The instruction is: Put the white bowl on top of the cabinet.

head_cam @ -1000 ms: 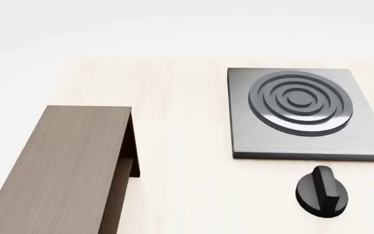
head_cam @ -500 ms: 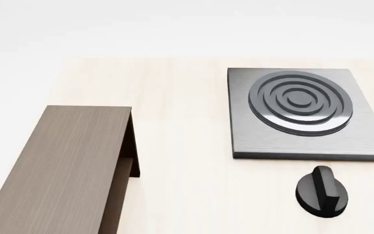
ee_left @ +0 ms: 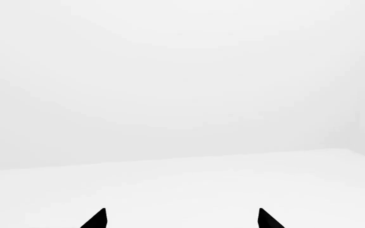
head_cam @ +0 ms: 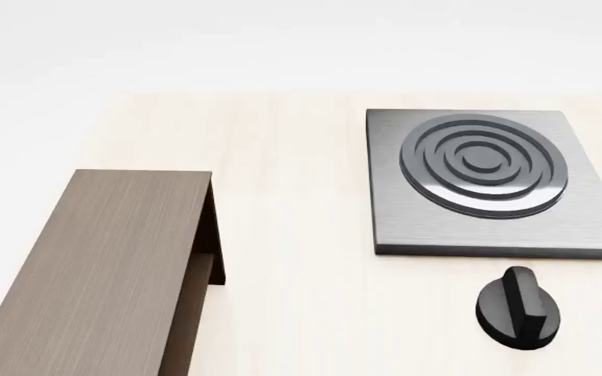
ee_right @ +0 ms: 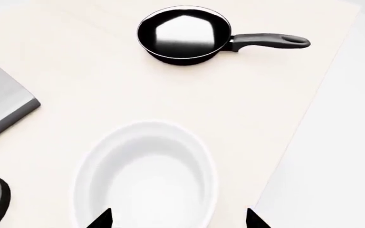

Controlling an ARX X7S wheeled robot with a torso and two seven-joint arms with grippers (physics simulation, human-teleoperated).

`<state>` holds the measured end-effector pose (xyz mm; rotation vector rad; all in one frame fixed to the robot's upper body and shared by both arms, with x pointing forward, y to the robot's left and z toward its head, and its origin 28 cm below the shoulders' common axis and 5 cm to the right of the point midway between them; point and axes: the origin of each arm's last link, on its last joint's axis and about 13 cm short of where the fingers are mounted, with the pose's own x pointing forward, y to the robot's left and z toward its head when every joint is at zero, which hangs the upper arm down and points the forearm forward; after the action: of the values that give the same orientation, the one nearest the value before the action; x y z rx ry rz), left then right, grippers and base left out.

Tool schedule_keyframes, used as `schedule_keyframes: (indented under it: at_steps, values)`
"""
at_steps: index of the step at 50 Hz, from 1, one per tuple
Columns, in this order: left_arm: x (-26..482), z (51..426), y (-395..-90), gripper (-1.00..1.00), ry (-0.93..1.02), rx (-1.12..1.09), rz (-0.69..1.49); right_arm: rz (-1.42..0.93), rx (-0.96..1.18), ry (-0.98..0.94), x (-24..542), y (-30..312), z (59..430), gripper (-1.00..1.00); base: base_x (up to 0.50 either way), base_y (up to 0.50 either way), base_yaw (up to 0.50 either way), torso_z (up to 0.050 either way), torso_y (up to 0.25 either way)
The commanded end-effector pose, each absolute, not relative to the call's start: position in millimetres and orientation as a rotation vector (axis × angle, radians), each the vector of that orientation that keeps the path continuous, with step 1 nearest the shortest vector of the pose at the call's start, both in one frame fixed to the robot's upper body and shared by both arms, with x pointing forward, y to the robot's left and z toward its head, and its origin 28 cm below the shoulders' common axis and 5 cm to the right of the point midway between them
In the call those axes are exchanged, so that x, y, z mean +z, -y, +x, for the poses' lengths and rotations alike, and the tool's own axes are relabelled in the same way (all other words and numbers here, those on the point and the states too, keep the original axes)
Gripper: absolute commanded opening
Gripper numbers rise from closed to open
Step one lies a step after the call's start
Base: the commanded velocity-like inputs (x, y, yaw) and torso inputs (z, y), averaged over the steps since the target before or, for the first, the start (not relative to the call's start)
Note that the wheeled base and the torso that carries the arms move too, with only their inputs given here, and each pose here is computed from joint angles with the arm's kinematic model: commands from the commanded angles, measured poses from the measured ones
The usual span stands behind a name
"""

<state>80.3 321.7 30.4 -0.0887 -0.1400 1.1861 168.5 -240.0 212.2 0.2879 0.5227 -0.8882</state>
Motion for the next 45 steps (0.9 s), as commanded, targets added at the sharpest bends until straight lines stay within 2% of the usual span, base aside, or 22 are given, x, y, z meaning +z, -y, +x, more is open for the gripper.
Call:
schedule_keyframes:
  at_steps: [1, 45]
  values:
    - [30.0, 80.9, -321.5, 1.0, 0.139, 1.185, -0.087, 0.301, -0.903, -0.546, 204.7, 245.5, 176.2, 1.0, 0.0, 0.0, 0.0, 0.0, 0.0]
    - [29.6, 82.0, -321.0, 1.0, 0.137, 1.18, -0.083, 0.416, -0.986, -0.632, 167.0, 271.9, 189.1, 1.0, 0.0, 0.0, 0.0, 0.0, 0.0]
